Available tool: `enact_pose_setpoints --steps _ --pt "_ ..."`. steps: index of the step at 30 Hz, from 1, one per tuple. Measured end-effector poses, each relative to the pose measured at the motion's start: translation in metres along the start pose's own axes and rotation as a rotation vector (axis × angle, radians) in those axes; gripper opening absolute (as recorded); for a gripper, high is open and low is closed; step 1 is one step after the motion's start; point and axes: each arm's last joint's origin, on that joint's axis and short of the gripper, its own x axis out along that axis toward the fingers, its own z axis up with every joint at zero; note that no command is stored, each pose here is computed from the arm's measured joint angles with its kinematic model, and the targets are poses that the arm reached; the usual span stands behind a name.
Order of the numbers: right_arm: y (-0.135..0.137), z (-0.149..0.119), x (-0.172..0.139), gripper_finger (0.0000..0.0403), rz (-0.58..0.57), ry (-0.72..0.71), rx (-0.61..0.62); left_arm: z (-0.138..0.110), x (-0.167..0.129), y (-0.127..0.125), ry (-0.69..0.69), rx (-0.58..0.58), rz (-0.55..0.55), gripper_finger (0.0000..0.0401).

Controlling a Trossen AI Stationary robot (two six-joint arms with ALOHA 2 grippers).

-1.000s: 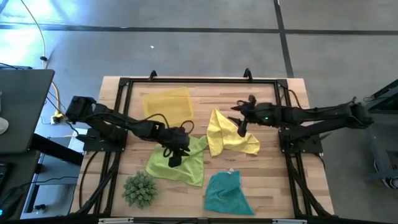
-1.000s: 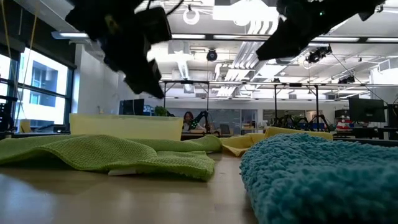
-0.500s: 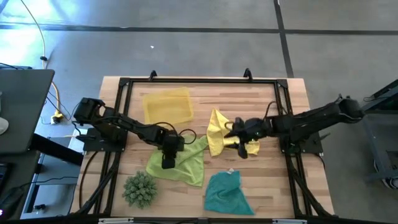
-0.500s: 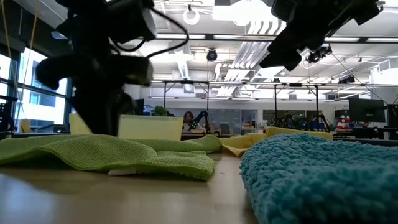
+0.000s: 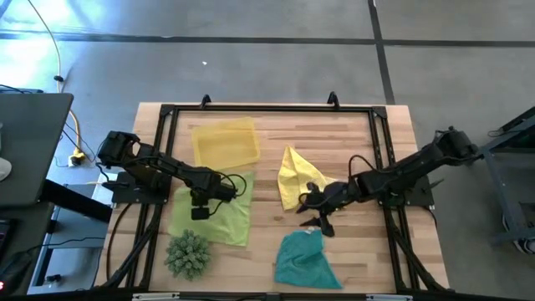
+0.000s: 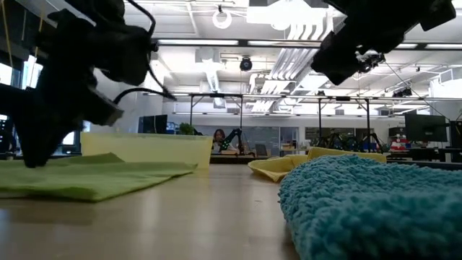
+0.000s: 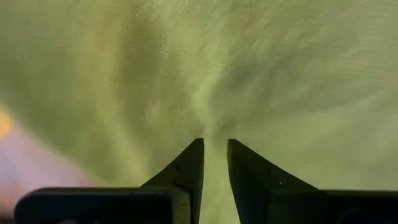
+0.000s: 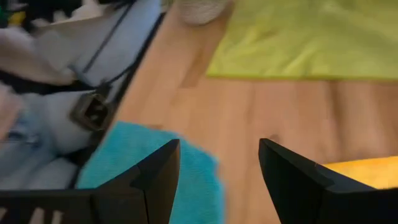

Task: Roll microfiber towels into tight, uniform cylinder then place into a basket
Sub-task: Adjust the blue microfiber towel

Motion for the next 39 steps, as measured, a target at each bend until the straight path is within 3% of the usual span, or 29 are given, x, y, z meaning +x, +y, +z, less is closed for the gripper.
enact_pose_setpoints --steps 3,7,13,20,29,33,39 --pt "0.006 -0.005 0.009 0.0211 0.062 0.027 0.046 -0.006 0.000 0.004 0.049 -0.026 0.074 0.0060" --pt "0.010 -0.016 0.021 0.0211 0.112 0.099 0.131 -0.007 -0.005 0.006 0.017 -0.072 0.128 0.0060" --pt "0.016 -0.029 0.037 0.0211 0.180 0.172 0.282 0.002 -0.037 0.003 -0.118 -0.081 0.087 0.0060" --pt "0.033 -0.041 0.060 0.0211 0.266 0.139 0.291 0.013 -0.084 -0.005 -0.328 -0.078 0.056 0.0060" --pt "0.041 -0.061 0.091 0.0211 0.180 0.335 0.377 0.017 -0.118 -0.034 -0.534 0.026 0.011 0.0060" --pt "0.047 -0.063 0.092 0.0211 0.110 0.476 0.396 0.012 -0.125 -0.049 -0.571 0.081 -0.001 0.0060" --pt "0.065 -0.059 0.084 0.0211 0.120 0.733 0.418 0.004 -0.130 -0.067 -0.607 0.139 -0.008 0.0060"
